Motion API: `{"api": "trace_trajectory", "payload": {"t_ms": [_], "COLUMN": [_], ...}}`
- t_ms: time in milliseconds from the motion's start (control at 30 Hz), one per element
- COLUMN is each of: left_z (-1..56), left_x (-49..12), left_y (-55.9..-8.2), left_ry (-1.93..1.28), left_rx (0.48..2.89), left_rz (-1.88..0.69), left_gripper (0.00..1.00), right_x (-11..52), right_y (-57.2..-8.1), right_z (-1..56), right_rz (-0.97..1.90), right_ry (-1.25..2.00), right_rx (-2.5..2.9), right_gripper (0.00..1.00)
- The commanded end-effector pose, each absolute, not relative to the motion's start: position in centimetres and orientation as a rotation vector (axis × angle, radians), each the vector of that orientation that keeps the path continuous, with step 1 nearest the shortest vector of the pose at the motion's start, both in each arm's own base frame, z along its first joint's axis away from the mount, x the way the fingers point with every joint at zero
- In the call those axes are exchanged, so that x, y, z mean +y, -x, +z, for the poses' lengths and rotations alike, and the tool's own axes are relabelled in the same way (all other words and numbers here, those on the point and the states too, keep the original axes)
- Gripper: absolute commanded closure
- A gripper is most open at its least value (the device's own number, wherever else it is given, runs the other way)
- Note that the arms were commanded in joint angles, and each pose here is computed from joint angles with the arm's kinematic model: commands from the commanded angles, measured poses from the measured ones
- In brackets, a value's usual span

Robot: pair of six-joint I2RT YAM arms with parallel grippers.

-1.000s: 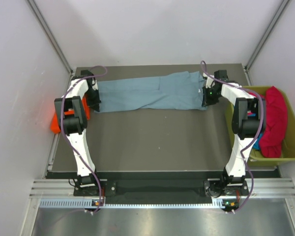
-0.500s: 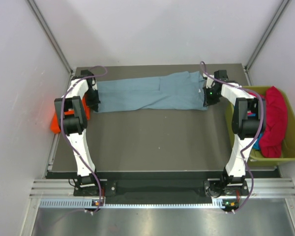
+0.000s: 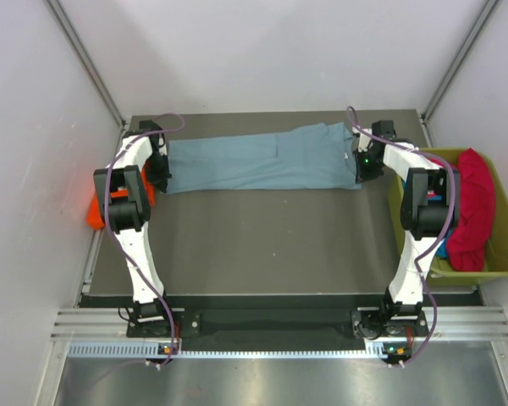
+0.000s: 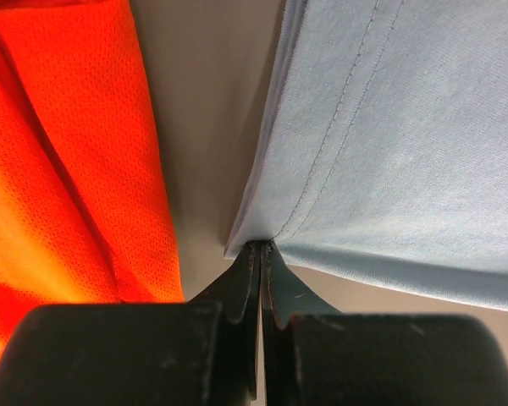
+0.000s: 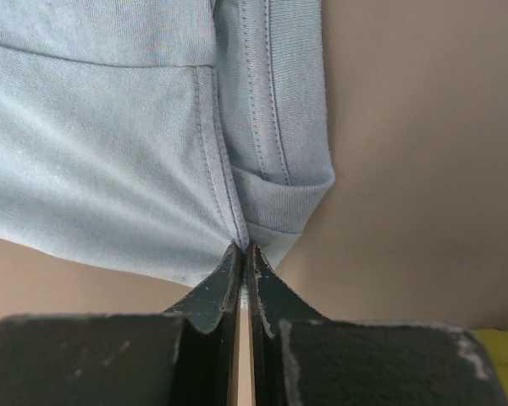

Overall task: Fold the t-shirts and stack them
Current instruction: Fold the tshirt

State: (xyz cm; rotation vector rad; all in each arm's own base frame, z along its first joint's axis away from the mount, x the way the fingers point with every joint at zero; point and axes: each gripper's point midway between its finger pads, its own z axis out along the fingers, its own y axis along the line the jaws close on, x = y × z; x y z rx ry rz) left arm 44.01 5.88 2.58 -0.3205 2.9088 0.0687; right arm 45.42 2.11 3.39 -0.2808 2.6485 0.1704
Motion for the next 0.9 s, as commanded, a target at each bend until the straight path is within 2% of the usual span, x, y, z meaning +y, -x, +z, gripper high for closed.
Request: {"api": "trace_trajectory", "payload": {"t_ms": [0,233,300,367,500,533,567,700,867], "left_z": [3.1,3.7,5.7,8.9,13.7,14.5,15.0,14.4,12.2], "left_x": [7.9,7.8,7.3,7.2,6.7,6.3,6.2,6.8,7.1], "left_y": [-44.0,-44.3,-45.5,-47.2,-49.8,-50.4,-51.1,-52.2,-51.3], "left_ry": [0.325,0.325,0.324,0.323,0.287,0.269,0.253,0.253,0.282], "left_rx": [2.894,2.88,2.821,2.729,2.589,2.563,2.541,2.537,2.597], "left_rz": [0.179,0.168,0.116,0.084,0.028,-0.01,-0.017,0.008,0.047], "left_gripper": [1.0,0.98,0.94,0.9,0.72,0.65,0.63,0.62,0.62], "right_x": [-0.6,-0.6,-0.6,-0.3,0.1,0.4,0.6,1.3,3.1], "right_y": [-46.5,-46.8,-47.1,-47.5,-48.4,-48.6,-48.8,-49.9,-51.4], "right_z": [3.8,4.2,5.2,6.6,10.3,10.9,11.3,12.9,14.2], "right_rz": [0.057,0.054,0.051,0.067,0.068,0.071,0.077,0.088,0.117], "right_ry": [0.263,0.262,0.251,0.237,0.212,0.206,0.205,0.213,0.246], "right_rx": [2.637,2.626,2.602,2.57,2.489,2.476,2.463,2.416,2.373], "right_gripper": [1.0,1.0,0.93,0.8,0.64,0.61,0.6,0.57,0.56]}}
